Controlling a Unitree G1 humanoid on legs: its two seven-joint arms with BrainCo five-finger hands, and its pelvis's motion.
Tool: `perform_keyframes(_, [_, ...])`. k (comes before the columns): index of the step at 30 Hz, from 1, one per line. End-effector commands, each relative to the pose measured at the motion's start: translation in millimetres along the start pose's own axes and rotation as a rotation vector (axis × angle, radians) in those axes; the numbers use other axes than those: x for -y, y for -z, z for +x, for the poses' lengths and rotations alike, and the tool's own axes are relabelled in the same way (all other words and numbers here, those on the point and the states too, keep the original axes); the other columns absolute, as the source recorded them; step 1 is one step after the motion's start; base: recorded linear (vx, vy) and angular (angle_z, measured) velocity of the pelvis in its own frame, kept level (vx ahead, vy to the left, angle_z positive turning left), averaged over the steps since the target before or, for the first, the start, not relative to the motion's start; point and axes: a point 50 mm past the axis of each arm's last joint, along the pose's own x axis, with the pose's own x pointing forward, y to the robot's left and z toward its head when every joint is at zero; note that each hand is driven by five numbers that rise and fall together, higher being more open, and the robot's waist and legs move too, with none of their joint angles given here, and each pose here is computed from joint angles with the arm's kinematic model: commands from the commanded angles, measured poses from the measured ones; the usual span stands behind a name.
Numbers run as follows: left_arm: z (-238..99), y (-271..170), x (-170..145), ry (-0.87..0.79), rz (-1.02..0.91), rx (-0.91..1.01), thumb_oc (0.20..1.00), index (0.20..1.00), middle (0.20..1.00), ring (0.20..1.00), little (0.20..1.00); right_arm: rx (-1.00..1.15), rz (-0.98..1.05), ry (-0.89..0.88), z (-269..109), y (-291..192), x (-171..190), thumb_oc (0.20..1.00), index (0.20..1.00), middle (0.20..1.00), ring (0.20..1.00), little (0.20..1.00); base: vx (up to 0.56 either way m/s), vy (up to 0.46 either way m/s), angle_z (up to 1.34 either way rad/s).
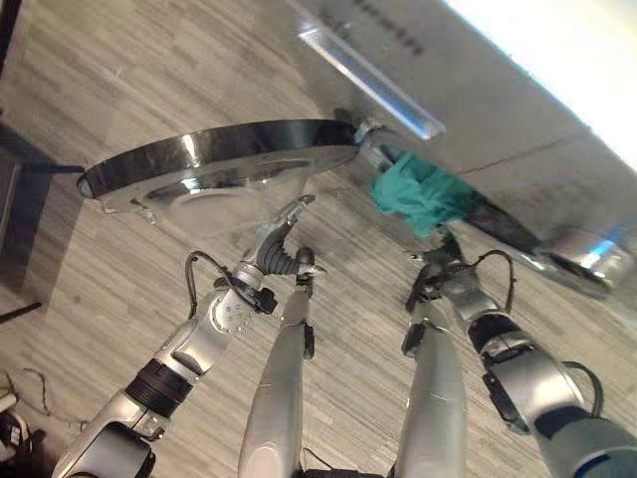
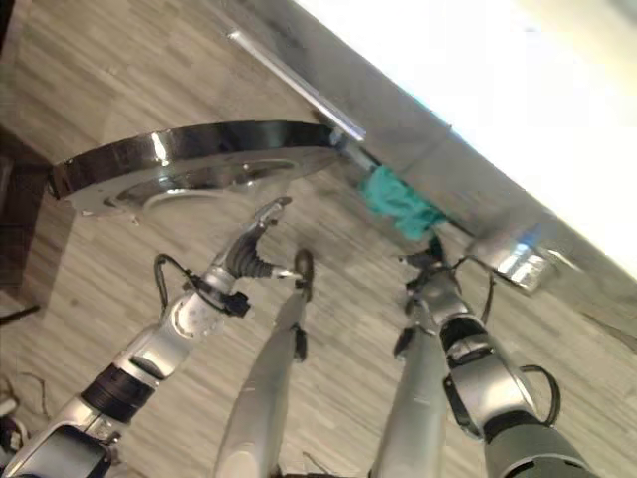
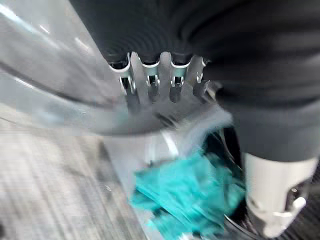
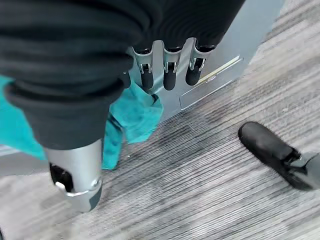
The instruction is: Grab the laundry basket,head to the washer,open it,put in the laundry and shut it.
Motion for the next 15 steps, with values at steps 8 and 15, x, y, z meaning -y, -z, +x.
perform_keyframes(8, [-16, -26, 2, -0.006, -0.216, 0.142, 1.0, 1.0, 1.0, 1.0, 1.0, -0.121, 0.002, 0.131, 0, 38, 42, 1.0, 1.0, 1.0, 1.0, 1.0, 0.01, 0.03, 0.07])
perform_keyframes(15, [-12, -43, 15, 0.042, -0.357, 0.204, 1.0, 1.0, 1.0, 1.0, 1.0, -0.095, 0.213, 0.212, 10, 10, 61, 1.0, 1.0, 1.0, 1.0, 1.0, 0.01, 0.036, 0.01])
